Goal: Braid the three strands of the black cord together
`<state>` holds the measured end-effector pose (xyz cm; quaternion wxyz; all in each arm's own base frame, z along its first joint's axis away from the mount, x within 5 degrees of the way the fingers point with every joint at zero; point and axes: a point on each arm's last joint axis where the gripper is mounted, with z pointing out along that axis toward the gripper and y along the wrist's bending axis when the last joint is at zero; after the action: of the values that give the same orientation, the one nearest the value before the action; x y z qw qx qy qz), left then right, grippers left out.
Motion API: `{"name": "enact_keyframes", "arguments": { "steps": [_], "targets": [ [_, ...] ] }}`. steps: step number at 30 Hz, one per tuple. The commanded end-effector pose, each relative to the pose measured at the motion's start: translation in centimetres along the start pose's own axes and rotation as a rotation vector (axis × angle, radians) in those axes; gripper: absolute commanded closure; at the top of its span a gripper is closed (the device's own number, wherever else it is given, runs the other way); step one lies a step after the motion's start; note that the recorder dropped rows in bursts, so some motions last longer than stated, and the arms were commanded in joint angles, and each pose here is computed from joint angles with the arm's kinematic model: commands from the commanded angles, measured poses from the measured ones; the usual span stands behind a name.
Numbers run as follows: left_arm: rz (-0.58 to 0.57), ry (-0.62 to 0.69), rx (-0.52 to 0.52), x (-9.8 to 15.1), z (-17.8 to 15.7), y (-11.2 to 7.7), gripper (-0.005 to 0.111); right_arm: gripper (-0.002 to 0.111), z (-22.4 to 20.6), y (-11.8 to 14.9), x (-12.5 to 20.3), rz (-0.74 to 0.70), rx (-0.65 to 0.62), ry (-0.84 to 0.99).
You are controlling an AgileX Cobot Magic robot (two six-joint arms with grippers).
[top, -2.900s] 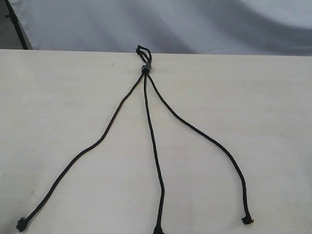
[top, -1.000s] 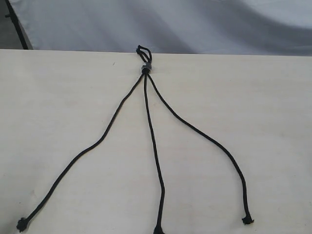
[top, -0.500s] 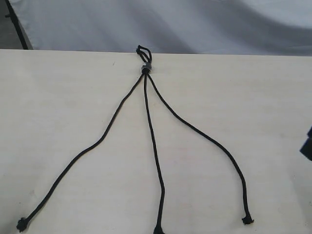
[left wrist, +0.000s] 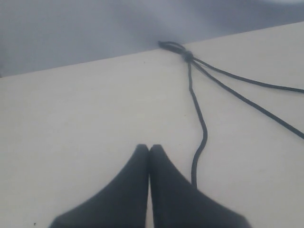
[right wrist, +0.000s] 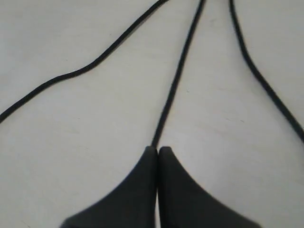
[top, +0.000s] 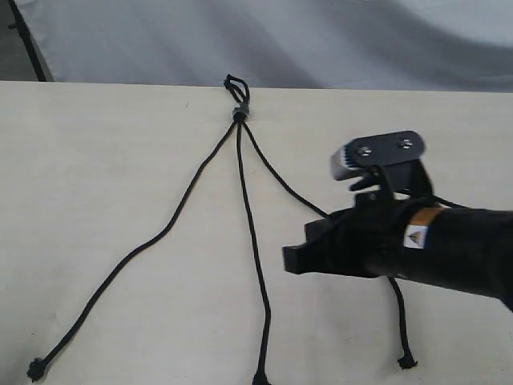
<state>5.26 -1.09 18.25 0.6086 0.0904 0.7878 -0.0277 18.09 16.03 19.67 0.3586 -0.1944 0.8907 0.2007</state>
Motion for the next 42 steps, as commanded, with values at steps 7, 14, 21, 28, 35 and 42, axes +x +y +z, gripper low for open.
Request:
{"name": "enact_keyframes", "arguments": {
  "steps": [7,14,21,28,35,42],
  "targets": [
    [0.004,-0.011,-0.006,0.0,0.0,0.0,0.106,0.064,6.0,3.7,-3.4,-0.09,-0.045,0.272],
    [0.006,-0.011,-0.007,0.0,0.0,0.1,0.106,0.06,9.6,4.4,-3.9,-0.095,-0.039,0.442],
    [0.006,-0.011,-0.007,0.0,0.0,0.1,0.106,0.06,12.3,4.2,-2.2,-0.096,-0.016,0.599],
    [0.006,-0.011,-0.007,0.0,0.0,0.1,0.106,0.06,12.9,3.6,-1.7,-0.143,0.017,0.627],
    [0.006,-0.011,-0.007,0.0,0.0,0.1,0.106,0.082,13.0,3.0,-1.0,-0.166,0.064,0.687],
    [0.006,-0.011,-0.007,0.0,0.0,0.1,0.106,0.109,13.9,3.1,0.5,-0.199,0.065,0.758]
  ]
}}
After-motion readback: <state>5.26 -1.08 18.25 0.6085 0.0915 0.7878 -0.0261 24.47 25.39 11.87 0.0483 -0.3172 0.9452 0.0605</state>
